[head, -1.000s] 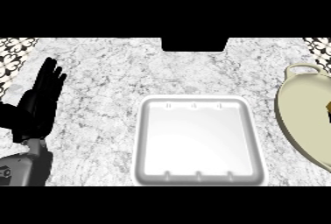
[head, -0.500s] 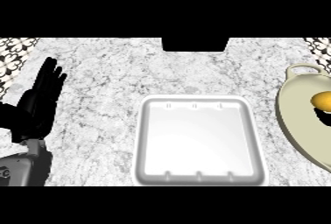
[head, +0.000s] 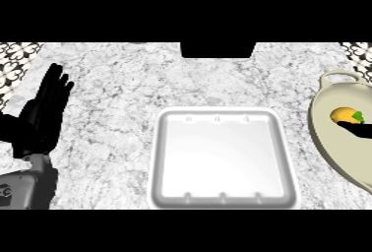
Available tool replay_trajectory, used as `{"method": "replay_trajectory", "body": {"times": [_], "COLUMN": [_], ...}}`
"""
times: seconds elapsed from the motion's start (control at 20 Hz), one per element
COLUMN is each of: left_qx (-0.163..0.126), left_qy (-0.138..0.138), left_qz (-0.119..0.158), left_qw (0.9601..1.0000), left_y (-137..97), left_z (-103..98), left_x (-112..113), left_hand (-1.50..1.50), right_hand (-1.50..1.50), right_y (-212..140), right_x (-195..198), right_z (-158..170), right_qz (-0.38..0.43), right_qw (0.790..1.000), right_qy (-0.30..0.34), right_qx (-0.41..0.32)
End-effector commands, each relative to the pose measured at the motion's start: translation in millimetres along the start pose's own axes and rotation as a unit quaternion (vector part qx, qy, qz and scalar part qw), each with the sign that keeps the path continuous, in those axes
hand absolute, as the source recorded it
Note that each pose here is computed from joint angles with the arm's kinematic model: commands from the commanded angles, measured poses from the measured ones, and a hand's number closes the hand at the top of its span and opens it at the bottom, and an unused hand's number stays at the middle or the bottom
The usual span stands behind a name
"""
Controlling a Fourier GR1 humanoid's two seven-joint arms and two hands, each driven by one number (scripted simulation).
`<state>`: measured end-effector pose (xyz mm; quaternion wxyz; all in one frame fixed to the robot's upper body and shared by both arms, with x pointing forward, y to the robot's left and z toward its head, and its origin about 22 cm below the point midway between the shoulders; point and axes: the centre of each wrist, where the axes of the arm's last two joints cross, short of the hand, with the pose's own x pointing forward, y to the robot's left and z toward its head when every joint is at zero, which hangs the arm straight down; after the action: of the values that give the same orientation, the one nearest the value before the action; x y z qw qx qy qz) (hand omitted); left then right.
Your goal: Pick the lemon from the tray and place it in the pot
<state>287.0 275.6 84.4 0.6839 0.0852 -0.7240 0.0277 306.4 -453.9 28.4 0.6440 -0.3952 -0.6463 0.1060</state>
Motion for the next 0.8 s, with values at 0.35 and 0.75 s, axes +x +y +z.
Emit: {"method": "replay_trajectory", "body": {"times": [0.35, 0.75], "left_qx": [0.004, 0.005], "left_qy": [0.005, -0.005], "left_qz": [0.000, -0.004], "left_qw": [1.0000, 1.0000], "left_y": [1, 11], "left_z": [-5, -2], "left_x": [23, -9], "left_hand": [0.00, 0.00], "right_hand": [-1.50, -1.50], "right_y": [-56, -148], "right_x": [-27, -73], "right_z": [0, 35], "right_qz": [-0.212, -0.223], "right_qw": [0.975, 0.972], "right_qy": [-0.017, -0.016], "right_qx": [-0.067, -0.070]}}
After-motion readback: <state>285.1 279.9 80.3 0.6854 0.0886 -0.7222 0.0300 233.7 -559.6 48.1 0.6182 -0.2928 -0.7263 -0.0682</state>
